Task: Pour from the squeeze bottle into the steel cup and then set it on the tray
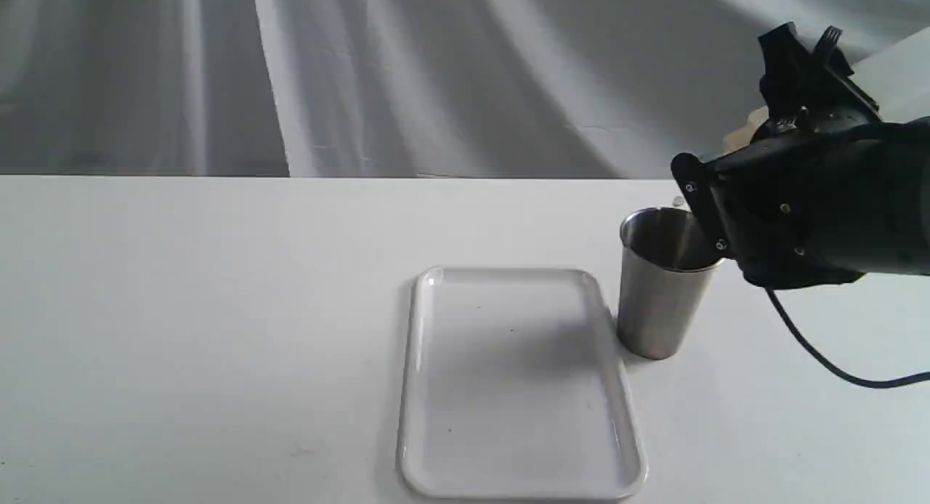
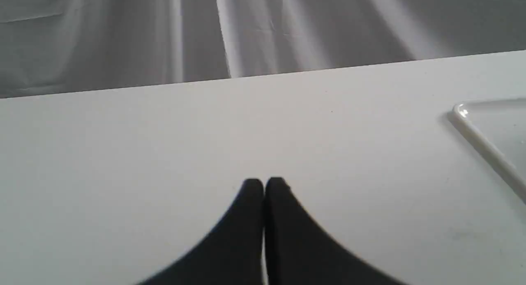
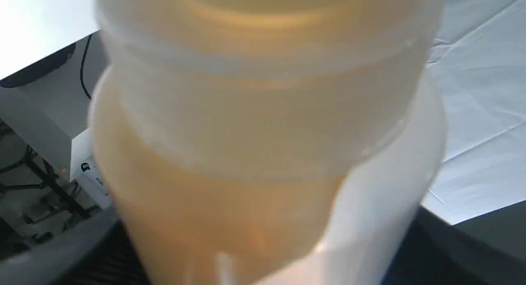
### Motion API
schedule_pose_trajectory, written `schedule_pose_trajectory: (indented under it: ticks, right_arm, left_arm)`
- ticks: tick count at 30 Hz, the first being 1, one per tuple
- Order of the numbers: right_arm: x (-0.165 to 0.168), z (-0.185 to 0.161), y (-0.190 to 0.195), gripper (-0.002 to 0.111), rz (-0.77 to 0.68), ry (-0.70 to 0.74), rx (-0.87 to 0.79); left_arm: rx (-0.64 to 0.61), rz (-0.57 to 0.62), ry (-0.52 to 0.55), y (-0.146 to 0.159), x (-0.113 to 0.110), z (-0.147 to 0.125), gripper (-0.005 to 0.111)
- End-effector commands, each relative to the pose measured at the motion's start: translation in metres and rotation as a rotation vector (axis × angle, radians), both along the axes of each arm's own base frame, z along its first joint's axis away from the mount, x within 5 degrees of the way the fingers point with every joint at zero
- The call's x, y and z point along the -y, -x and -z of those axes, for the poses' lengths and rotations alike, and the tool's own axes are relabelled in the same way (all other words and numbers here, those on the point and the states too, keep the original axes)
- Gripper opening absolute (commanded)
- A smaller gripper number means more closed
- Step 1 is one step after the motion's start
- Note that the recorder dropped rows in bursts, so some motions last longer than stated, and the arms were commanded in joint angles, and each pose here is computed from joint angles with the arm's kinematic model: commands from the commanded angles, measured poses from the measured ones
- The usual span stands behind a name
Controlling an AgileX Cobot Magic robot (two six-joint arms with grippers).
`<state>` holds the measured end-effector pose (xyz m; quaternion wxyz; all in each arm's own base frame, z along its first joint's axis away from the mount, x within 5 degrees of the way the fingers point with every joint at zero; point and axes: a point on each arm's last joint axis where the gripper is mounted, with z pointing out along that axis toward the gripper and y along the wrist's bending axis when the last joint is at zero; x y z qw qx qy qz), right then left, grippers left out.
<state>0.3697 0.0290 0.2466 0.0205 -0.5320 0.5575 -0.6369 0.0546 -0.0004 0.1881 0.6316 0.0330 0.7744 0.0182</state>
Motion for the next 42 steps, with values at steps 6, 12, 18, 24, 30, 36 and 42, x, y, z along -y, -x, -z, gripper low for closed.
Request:
schedule_pose_trajectory:
  ticks: [6,12,18,24,30,36,42]
  right_arm:
    - [0.0005,-0.0125,0.0002,0.017,-0.008,0.087,-0.004]
    - [0.0005,-0.0125,0.0002,0.017,-0.008,0.087,-0.004]
    - [0.0005,-0.0125,0.0002,0.017,-0.008,0.088,-0.005]
    - [0.0005,-0.0125,0.0002,0.017,-0.008,0.09,-0.007]
    - [0.0005,-0.0125,0.0002,0.017,-0.008,0.09,-0.007]
    - [0.0005,-0.0125,0.0002,0.017,-0.003,0.066,0.017]
    - [0.0012,-0.0125,0.0001,0.017,0.029,-0.065,0.146]
  left_arm:
    - [0.006,-0.001,0.002,-0.0001,0.0,0.0007,0.0]
    - [0.006,-0.001,0.002,-0.0001,0.0,0.0007,0.0]
    - [0.006,-0.002,0.005,-0.0001,0.0,0.0007,0.0]
    - [0.006,-0.002,0.002,-0.0001,0.0,0.0007,0.0]
    - [0.006,-0.002,0.002,-0.0001,0.0,0.0007,0.0]
    - [0.006,-0.002,0.005,-0.0001,0.0,0.0007,0.0]
    - [0.006,-0.002,0.005,-0.0001,0.0,0.0007,0.0]
